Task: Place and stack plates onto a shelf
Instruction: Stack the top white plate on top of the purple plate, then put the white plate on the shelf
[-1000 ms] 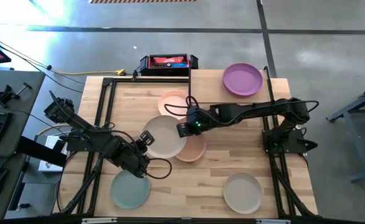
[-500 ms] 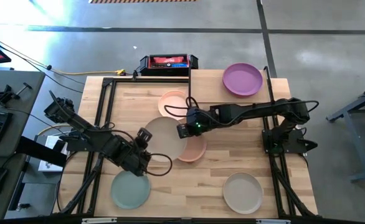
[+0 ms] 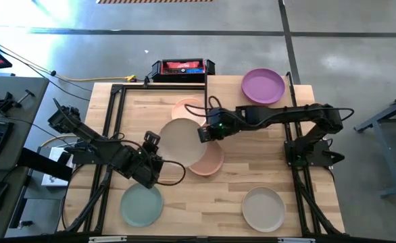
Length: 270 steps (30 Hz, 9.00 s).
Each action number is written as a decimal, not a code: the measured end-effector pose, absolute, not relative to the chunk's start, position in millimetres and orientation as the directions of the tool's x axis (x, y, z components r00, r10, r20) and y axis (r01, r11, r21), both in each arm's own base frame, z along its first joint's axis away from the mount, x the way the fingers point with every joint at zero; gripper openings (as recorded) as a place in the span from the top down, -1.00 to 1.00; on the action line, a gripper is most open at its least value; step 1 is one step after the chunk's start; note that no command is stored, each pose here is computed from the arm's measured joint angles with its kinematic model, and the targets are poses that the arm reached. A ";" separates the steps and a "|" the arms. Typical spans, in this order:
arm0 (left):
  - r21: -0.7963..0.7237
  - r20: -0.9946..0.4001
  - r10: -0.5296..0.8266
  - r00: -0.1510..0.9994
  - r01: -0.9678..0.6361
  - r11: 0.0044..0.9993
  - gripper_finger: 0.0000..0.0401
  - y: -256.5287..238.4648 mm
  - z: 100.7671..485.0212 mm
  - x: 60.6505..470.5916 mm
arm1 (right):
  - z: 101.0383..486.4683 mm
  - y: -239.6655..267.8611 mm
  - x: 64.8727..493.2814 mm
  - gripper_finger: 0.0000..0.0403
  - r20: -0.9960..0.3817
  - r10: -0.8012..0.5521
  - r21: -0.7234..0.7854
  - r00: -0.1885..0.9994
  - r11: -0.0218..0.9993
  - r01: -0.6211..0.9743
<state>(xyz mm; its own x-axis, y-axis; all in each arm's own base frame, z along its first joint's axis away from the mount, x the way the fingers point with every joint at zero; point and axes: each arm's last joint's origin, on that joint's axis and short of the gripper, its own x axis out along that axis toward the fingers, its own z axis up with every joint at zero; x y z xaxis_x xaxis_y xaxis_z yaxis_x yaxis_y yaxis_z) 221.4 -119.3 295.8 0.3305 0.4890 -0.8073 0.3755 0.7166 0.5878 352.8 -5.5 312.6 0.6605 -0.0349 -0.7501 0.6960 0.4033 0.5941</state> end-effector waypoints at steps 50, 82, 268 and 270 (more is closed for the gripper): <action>0.684 -0.712 0.670 0.211 -0.006 0.729 0.45 -21.8 339.7 251.7 | 376.9 -81.8 119.5 1.00 -0.787 -0.449 0.495 0.423 -0.050 0.867; 0.667 -0.730 0.673 0.118 -0.087 0.740 0.45 50.6 340.8 259.3 | 322.3 -128.6 86.1 1.00 -0.773 -0.583 0.553 0.251 -0.425 0.716; 0.030 -0.995 0.081 0.061 -0.583 0.812 0.45 -32.3 268.2 248.3 | 145.5 158.4 225.0 0.71 -0.992 0.097 0.070 0.075 0.948 -0.311; 0.030 -0.995 0.081 0.061 -0.583 0.812 0.45 -32.3 268.2 248.3 | 145.5 158.2 225.1 0.79 -0.992 0.098 0.072 0.074 0.952 -0.299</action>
<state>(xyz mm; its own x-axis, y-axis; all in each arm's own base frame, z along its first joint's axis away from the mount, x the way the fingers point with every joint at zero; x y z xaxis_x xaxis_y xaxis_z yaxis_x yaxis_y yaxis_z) 248.3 -32.3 268.2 0.0614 0.0812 -0.9948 -0.5831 0.8119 0.0303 225.1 158.2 145.5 0.0742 0.0980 -0.9924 -0.2992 0.9515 0.0716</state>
